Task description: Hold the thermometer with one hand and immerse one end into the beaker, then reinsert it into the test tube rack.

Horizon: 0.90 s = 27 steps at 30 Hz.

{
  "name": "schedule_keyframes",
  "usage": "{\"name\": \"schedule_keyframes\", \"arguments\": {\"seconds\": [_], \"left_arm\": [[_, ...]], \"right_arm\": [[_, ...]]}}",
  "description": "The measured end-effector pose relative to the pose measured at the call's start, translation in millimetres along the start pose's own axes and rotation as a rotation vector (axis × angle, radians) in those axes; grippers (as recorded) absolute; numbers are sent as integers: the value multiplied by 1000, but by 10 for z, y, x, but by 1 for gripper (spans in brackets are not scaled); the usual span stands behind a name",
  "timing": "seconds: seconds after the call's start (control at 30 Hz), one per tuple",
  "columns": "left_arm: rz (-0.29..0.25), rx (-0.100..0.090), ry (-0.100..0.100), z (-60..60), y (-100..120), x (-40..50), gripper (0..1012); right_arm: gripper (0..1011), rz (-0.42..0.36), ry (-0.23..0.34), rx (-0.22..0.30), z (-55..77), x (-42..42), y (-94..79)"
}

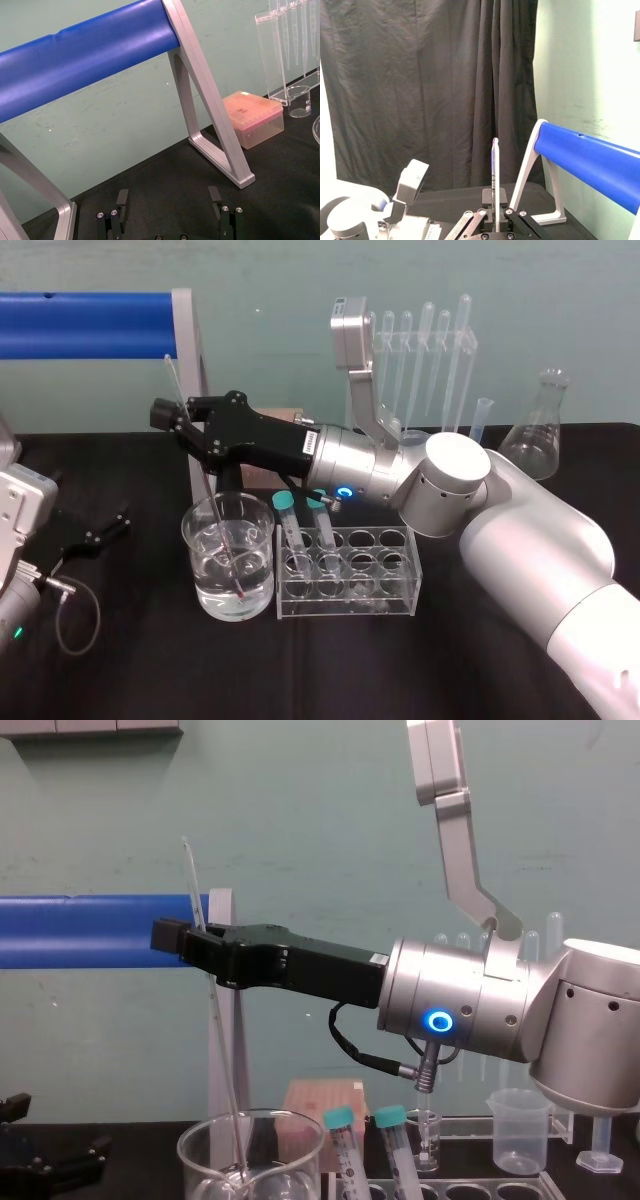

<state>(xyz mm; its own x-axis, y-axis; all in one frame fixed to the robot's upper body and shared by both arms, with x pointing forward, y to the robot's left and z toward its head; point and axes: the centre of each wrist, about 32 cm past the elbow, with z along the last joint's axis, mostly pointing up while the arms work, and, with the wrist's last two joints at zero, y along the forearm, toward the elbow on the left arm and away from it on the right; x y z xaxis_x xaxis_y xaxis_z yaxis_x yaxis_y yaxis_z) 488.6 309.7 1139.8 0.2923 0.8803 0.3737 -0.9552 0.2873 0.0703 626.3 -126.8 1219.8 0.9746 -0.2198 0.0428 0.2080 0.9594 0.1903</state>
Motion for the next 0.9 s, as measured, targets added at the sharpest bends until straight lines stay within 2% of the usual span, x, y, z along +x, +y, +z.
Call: {"name": "schedule_keyframes", "arguments": {"seconds": [0.9], "left_arm": [[0, 0, 0, 0, 0, 0, 1008]], "right_arm": [[56, -3, 4, -1, -14, -8, -8]]}}
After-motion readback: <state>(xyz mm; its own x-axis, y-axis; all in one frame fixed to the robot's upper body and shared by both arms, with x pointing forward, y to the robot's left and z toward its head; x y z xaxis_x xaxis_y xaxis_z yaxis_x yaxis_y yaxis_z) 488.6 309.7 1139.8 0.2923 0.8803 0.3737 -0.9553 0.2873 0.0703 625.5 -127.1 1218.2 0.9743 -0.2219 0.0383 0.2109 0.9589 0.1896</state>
